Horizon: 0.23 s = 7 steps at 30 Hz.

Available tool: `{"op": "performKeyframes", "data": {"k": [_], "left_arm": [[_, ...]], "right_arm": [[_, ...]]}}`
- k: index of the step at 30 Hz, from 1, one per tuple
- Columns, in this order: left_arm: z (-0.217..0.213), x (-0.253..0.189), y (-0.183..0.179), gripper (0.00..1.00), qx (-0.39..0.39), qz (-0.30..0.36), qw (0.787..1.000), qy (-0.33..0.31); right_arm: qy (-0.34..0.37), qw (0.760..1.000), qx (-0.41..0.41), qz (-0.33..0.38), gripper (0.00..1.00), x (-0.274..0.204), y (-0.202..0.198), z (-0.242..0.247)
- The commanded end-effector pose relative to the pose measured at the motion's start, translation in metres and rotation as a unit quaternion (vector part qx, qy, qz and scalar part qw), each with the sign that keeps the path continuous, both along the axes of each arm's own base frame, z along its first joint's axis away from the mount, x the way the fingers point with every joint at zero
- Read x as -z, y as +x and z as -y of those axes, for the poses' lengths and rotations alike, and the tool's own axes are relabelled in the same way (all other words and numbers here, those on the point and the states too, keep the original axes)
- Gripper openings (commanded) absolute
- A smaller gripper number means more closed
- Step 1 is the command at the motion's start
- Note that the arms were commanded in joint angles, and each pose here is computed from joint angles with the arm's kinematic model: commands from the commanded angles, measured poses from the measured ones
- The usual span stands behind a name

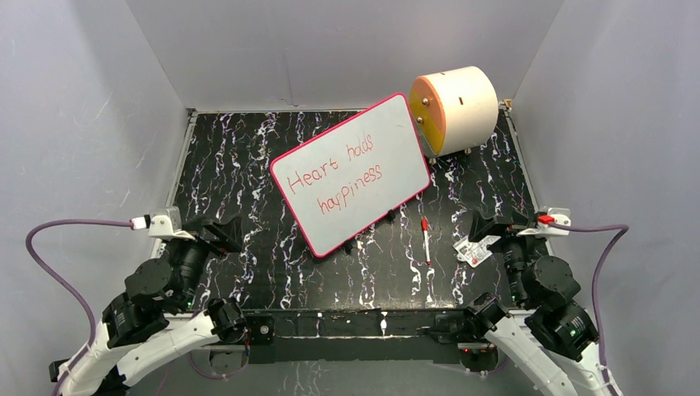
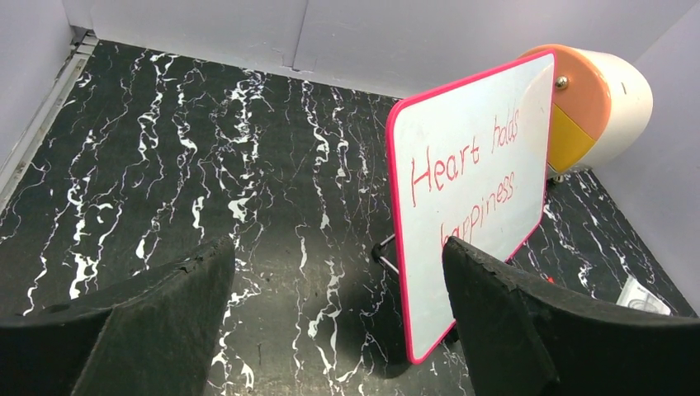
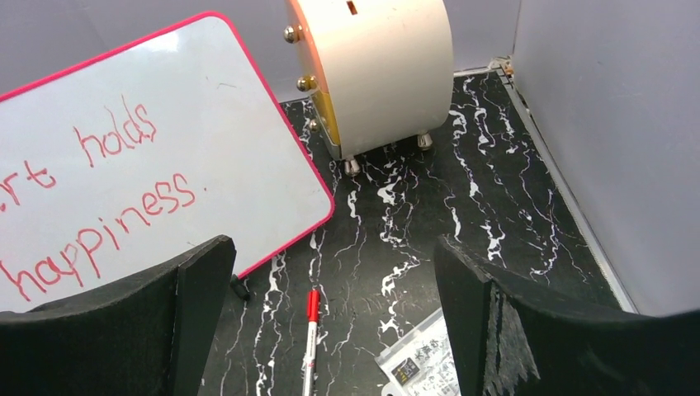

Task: Write a sentence on the whiteboard
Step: Reset both arms

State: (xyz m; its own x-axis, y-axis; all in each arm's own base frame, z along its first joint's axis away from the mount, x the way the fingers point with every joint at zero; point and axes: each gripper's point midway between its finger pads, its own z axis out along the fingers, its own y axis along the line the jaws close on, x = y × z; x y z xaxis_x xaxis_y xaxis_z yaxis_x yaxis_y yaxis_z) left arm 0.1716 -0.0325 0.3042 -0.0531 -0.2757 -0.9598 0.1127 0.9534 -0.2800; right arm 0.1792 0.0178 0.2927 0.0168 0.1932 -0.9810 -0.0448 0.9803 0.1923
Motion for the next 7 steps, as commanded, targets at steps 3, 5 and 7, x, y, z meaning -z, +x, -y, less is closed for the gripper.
{"op": "performKeyframes", "data": {"k": [3, 5, 7], "left_arm": [[-0.0031, -0.0056, 0.0031, 0.93, -0.017, 0.006, 1.0, -0.001], [-0.0031, -0.0054, 0.0034, 0.93, -0.018, 0.006, 1.0, -0.002], [-0.0023, -0.0061, 0.0028, 0.93, -0.015, 0.007, 1.0, -0.005]], "right_arm": [[-0.005, 1.0, 0.01, 0.02, 0.99, -0.0089, 0.0022, 0.0034], [-0.005, 1.0, 0.01, 0.02, 0.99, -0.0085, 0.0023, 0.0034], [-0.005, 1.0, 0.01, 0.019, 0.99, -0.0079, 0.0024, 0.0032]]}}
